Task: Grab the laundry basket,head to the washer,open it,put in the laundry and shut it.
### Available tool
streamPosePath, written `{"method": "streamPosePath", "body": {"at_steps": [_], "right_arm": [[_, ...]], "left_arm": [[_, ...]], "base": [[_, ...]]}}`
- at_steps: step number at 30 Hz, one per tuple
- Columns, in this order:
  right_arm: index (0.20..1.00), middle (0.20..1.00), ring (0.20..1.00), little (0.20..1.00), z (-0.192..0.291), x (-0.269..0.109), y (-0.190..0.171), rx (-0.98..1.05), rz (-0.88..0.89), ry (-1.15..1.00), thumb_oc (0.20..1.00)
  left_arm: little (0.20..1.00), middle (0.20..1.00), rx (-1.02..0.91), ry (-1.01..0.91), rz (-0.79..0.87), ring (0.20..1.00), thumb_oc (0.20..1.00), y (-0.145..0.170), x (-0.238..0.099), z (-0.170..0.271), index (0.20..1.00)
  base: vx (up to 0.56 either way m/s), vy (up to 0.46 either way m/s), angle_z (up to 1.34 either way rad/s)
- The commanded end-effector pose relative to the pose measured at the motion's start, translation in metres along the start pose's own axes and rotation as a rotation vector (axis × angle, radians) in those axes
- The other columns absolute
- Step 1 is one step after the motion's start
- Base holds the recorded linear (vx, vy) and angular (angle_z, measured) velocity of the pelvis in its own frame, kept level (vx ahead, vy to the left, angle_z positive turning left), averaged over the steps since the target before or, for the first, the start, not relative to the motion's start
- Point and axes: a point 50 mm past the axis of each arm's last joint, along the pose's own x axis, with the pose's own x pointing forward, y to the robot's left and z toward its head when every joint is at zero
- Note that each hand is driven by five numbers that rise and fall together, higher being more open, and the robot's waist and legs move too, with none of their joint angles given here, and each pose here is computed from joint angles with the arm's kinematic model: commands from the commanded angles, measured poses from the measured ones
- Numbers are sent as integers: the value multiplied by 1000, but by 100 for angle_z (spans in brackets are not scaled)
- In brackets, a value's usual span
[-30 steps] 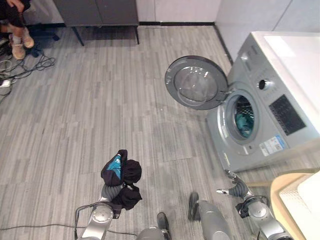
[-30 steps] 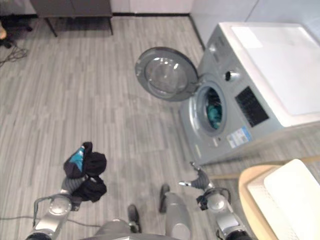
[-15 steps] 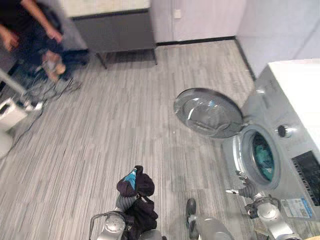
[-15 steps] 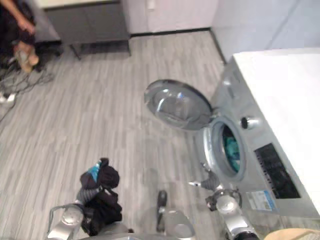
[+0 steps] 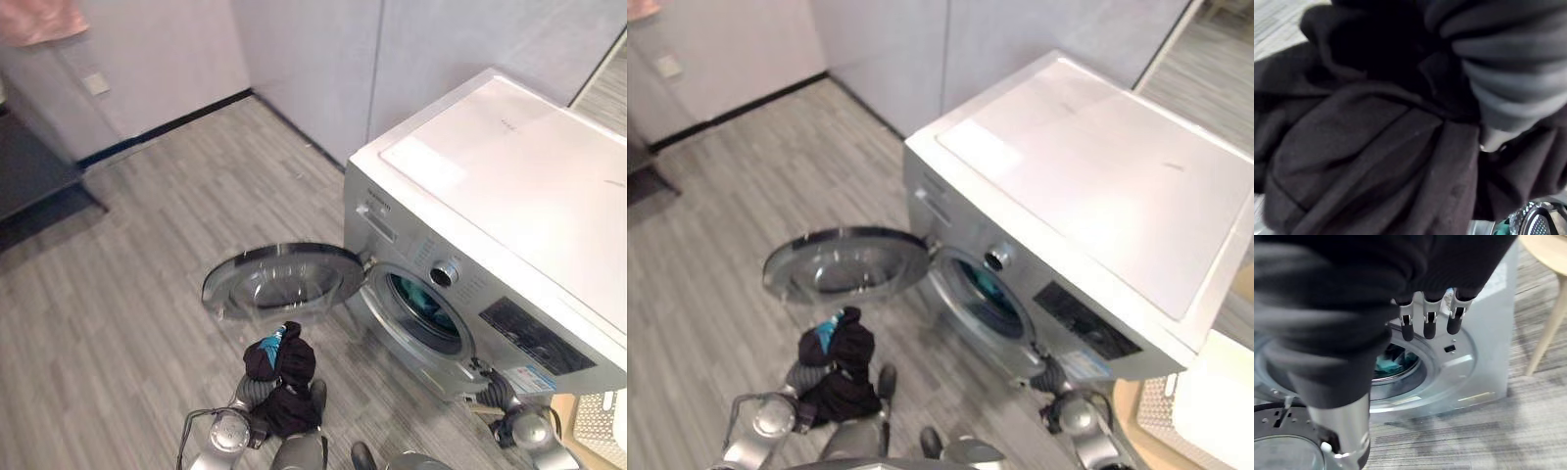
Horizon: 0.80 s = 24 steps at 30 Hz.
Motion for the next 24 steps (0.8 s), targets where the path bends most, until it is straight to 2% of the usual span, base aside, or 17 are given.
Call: {"method": "streamPosePath", "body": {"at_steps": [1, 3, 6, 12, 16, 24], "right_arm": [[1000, 1000, 1000, 1000, 28, 7, -14, 12, -34, -115, 1000], [1000, 1000, 1000, 1000, 43, 12, -9, 3, -16, -159, 1000], [1000, 1000, 1000, 1000, 56, 16, -5, -7, -5, -205, 1000], [1000, 1000, 1000, 1000, 58, 16, -4, 7, -13, -208, 1000], [1000, 1000, 1000, 1000, 38, 9, -10, 52, -52, -142, 1000], [1000, 1000, 1000, 1000, 37, 11, -25, 74, -102, -139, 1000]], "left_arm": [[200, 200, 83, -165, 39, 200, 200, 18, 6, 35, 200], [200, 200, 91, -208, 66, 200, 200, 25, 10, 48, 200], [200, 200, 78, -226, 90, 200, 200, 30, 13, 55, 200], [200, 200, 30, -220, 124, 200, 200, 35, 9, 52, 200], [200, 200, -39, -192, 163, 200, 200, 36, 11, 46, 200], [200, 200, -85, -232, 175, 200, 200, 33, 18, 62, 200]], "base": [[106, 167, -147], [122, 162, -131], [61, 74, -260], [86, -63, -125], [31, -172, -1], [8, 12, -38]]}}
